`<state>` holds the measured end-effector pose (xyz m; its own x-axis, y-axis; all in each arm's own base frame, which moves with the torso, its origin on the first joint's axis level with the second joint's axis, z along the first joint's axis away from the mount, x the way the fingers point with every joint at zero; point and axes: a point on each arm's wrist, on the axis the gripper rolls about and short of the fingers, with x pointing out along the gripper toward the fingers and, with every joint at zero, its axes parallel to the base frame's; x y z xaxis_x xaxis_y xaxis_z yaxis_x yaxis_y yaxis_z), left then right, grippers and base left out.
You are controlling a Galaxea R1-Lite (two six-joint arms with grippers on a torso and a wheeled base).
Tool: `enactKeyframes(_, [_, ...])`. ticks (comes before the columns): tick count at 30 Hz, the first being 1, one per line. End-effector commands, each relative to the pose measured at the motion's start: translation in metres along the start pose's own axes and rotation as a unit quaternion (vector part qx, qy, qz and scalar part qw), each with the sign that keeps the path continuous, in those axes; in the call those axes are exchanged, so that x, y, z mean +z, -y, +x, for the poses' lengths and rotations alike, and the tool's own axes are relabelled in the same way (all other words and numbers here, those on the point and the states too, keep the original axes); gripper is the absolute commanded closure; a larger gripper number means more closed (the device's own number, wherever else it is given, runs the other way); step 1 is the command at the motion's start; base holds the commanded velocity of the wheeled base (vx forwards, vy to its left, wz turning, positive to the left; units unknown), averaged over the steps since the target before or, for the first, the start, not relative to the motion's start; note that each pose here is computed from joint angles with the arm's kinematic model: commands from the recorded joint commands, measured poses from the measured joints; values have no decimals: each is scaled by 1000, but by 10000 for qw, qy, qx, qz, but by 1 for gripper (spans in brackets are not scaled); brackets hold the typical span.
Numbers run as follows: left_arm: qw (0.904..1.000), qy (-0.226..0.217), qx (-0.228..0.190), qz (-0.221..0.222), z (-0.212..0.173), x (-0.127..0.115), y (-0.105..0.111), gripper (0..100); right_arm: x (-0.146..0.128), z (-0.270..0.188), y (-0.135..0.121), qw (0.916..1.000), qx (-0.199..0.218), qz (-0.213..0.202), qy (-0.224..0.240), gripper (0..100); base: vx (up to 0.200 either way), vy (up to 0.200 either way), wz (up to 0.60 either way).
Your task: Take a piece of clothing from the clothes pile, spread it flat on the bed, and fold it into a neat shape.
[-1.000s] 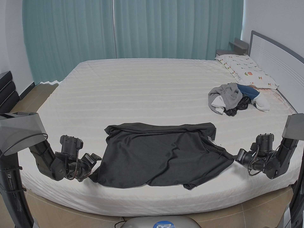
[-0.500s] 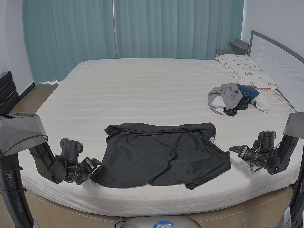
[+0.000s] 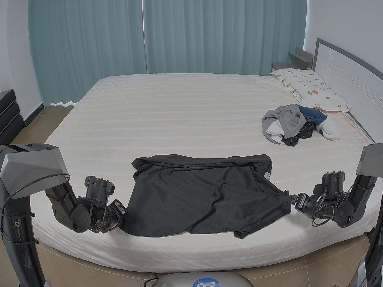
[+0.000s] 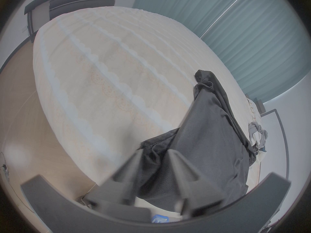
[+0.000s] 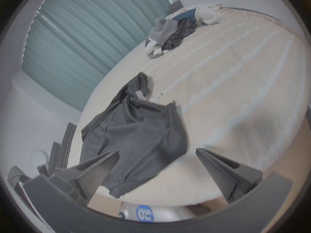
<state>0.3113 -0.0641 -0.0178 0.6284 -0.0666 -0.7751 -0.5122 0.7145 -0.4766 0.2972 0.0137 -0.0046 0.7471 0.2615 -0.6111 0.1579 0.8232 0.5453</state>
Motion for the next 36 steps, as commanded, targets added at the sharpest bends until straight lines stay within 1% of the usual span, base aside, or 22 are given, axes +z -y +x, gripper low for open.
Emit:
enactKeyframes(1, [10000,-49,59,45,3,-4,-1,100,-10,-7,-6,9997,76,-121,-187,0,0,0,0])
enactKeyframes(2, [10000,-41,85,28,4,-4,-3,100,-13,-6,-7,9994,101,-190,-272,0,0,0,0])
enactKeyframes(4, [10000,-13,59,0,4,-1,-2,100,-14,-4,-7,9993,131,-197,-303,0,0,0,0])
enactKeyframes(5, [10000,11,3,-88,3,2,-1,100,-17,4,-3,9990,109,-166,-395,0,0,0,0])
enactKeyframes(9, [9997,71,-62,-206,0,9,-1,100,-13,19,1,9993,96,-127,-345,0,0,0,0])
enactKeyframes(11, [9988,127,-136,-446,-2,11,2,100,-9,25,1,9994,118,-124,-314,0,0,0,0])
enactKeyframes(13, [9971,200,-272,-681,-6,15,6,100,-12,29,2,9992,103,-125,-370,0,0,0,0])
enactKeyframes(16, [9959,181,-357,-807,-10,18,8,100,-10,35,2,9992,119,-135,-355,0,0,0,0])
enactKeyframes(17, [9959,175,-361,-807,-10,18,8,100,-10,36,2,9992,123,-137,-349,100,0,0,0])
enactKeyframes(22, [9950,219,-413,-883,-9,21,8,100,-9,41,1,9992,154,-139,-337,100,0,0,0])
enactKeyframes(25, [9930,297,-517,-1018,-8,24,10,100,-6,42,-1,9993,208,-138,-267,100,0,0,0])
enactKeyframes(26, [9897,417,-620,-1220,-6,31,12,100,-2,44,-3,9994,276,-95,-173,100,0,0,0])
enactKeyframes(27, [9893,429,-630,-1241,-6,32,12,100,-1,45,-4,9995,278,-84,-157,100,0,0,0])
enactKeyframes(28, [9858,507,-689,-1444,-7,38,13,100,7,47,-8,9992,370,156,-14,100,0,0,0])
enactKeyframes(31, [9831,573,-737,-1573,-8,44,12,100,21,50,-17,9957,606,631,289,100,0,0,0])
enactKeyframes(33, [9822,621,-761,-1603,-7,48,12,100,29,53,-22,9923,763,841,497,100,0,0,0])
enactKeyframes(34, [9821,625,-759,-1608,-6,48,12,100,29,53,-22,9921,773,852,507,100,0,0,0])
enactKeyframes(36, [9769,772,-840,-1806,-4,59,15,100,34,56,-24,9887,934,970,656,100,0,0,0])
